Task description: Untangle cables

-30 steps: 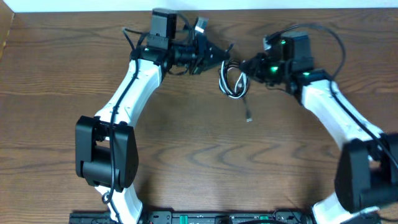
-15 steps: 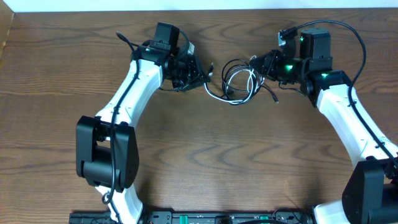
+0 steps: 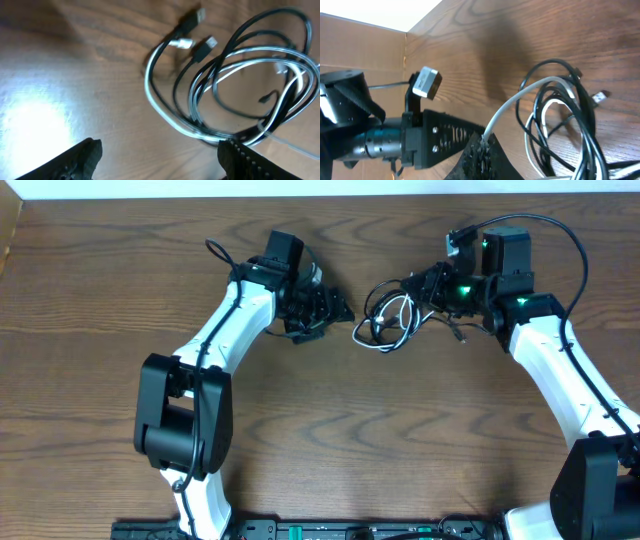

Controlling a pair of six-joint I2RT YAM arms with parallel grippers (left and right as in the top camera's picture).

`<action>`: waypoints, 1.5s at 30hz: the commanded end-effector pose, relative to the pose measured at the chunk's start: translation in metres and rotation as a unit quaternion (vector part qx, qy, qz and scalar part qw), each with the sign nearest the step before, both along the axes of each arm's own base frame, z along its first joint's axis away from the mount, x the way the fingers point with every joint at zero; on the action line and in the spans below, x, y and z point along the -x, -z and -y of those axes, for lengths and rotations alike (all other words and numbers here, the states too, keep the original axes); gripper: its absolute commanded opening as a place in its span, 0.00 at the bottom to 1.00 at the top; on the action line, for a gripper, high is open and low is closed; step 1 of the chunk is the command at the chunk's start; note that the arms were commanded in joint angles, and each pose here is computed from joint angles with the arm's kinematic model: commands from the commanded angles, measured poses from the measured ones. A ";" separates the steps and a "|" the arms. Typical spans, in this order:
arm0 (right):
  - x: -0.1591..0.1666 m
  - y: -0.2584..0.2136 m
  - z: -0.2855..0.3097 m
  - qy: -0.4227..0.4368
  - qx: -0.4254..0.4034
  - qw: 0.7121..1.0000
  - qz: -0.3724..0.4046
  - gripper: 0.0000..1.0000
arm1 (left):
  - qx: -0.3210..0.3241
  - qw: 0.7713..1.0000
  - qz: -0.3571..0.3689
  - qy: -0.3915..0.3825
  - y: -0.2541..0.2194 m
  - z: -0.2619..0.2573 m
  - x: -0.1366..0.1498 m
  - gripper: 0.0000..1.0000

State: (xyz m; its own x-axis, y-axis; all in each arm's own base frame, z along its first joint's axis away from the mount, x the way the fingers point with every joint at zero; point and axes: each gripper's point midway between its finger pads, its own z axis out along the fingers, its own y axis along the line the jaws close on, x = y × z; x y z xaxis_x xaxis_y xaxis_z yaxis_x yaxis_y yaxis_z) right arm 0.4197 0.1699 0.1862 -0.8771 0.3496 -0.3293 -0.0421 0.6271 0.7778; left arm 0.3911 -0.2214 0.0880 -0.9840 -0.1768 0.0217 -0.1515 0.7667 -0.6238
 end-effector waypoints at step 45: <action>0.004 0.025 -0.003 -0.036 0.060 0.997 0.013 0.01 | 0.221 0.966 0.109 0.073 -0.077 0.116 -0.016 0.07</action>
State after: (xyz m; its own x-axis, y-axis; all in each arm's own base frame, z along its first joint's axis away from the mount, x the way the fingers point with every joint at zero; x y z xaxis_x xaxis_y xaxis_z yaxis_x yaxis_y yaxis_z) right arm 0.4137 0.1681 0.1719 -0.8845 0.2879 -0.3671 -0.0720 0.6932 0.7172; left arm 0.4197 -0.3365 0.1210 -0.9807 -0.0873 -0.1751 0.1035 0.5280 -0.8429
